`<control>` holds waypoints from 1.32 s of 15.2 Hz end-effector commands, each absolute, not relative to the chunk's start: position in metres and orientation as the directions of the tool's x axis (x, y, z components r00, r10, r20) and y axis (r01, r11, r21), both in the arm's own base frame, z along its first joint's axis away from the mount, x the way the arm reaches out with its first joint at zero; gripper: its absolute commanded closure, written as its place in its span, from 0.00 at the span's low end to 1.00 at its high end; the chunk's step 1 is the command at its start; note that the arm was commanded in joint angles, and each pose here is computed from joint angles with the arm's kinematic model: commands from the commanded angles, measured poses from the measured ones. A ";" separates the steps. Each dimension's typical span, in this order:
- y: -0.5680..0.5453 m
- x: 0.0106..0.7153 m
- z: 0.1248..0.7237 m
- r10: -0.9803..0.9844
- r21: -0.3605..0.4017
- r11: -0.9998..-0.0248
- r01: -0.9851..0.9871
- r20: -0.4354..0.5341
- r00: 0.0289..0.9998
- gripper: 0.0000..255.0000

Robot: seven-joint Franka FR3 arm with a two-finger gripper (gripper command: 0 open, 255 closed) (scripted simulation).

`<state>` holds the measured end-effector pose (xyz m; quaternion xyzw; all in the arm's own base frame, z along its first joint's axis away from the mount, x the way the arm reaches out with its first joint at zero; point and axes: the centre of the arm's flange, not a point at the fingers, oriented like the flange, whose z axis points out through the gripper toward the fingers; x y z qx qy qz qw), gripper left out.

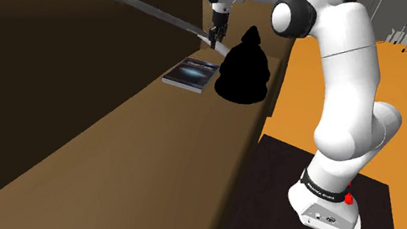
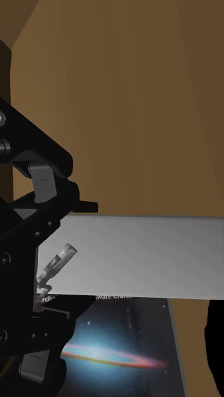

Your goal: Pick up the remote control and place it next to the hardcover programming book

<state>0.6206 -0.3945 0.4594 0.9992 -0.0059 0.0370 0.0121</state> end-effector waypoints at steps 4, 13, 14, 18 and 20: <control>-0.465 0.621 0.463 -0.010 0.024 -1.000 -0.011 0.075 0.997 1.00; -0.465 0.621 0.415 -0.010 0.024 -1.000 -0.011 0.075 0.997 1.00; -0.465 0.621 0.410 -0.010 0.024 -1.000 -0.011 0.075 0.997 1.00; -0.465 0.621 0.389 -0.010 0.024 -1.000 -0.011 0.075 0.997 1.00; -0.465 0.621 0.378 -0.010 0.024 -1.000 -0.011 0.075 0.997 1.00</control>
